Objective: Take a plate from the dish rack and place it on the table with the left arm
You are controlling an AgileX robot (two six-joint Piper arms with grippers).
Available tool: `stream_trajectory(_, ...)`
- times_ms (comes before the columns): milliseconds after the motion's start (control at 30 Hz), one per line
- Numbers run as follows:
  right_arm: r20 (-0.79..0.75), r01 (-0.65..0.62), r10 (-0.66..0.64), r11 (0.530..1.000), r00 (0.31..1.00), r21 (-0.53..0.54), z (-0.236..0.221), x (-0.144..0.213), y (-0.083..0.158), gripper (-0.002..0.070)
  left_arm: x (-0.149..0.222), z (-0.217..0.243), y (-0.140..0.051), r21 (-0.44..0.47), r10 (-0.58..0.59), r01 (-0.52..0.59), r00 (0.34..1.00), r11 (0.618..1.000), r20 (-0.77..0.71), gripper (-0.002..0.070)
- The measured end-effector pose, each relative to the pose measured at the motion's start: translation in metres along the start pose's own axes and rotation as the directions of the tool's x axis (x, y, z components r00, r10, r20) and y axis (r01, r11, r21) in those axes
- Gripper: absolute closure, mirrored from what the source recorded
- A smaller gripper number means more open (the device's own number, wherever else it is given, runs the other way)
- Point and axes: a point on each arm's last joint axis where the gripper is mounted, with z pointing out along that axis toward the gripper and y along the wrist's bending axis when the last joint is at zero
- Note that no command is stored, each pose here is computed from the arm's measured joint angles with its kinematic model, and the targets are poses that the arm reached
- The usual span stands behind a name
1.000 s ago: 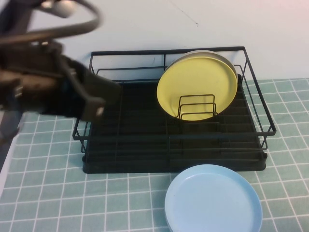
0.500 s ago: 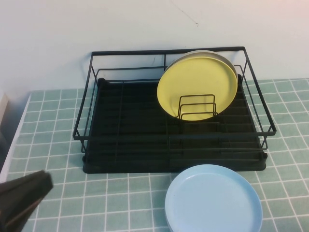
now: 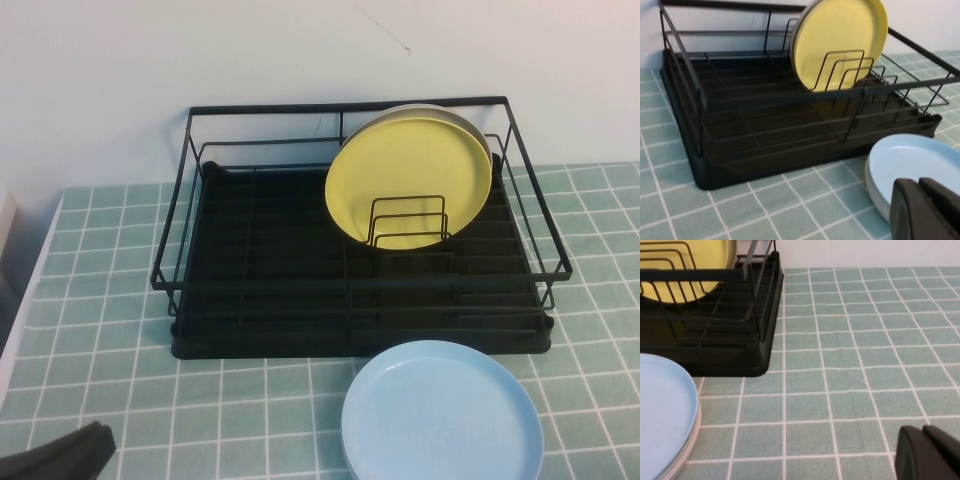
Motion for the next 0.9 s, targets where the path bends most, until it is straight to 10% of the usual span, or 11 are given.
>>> stream_trajectory(900,0.000,0.000,0.000,1.000,1.000,0.000,0.000,0.000,0.000,0.0678,0.071,-0.015,0.039,-0.346,0.174,-0.166,0.985,0.924,-0.007,0.0677)
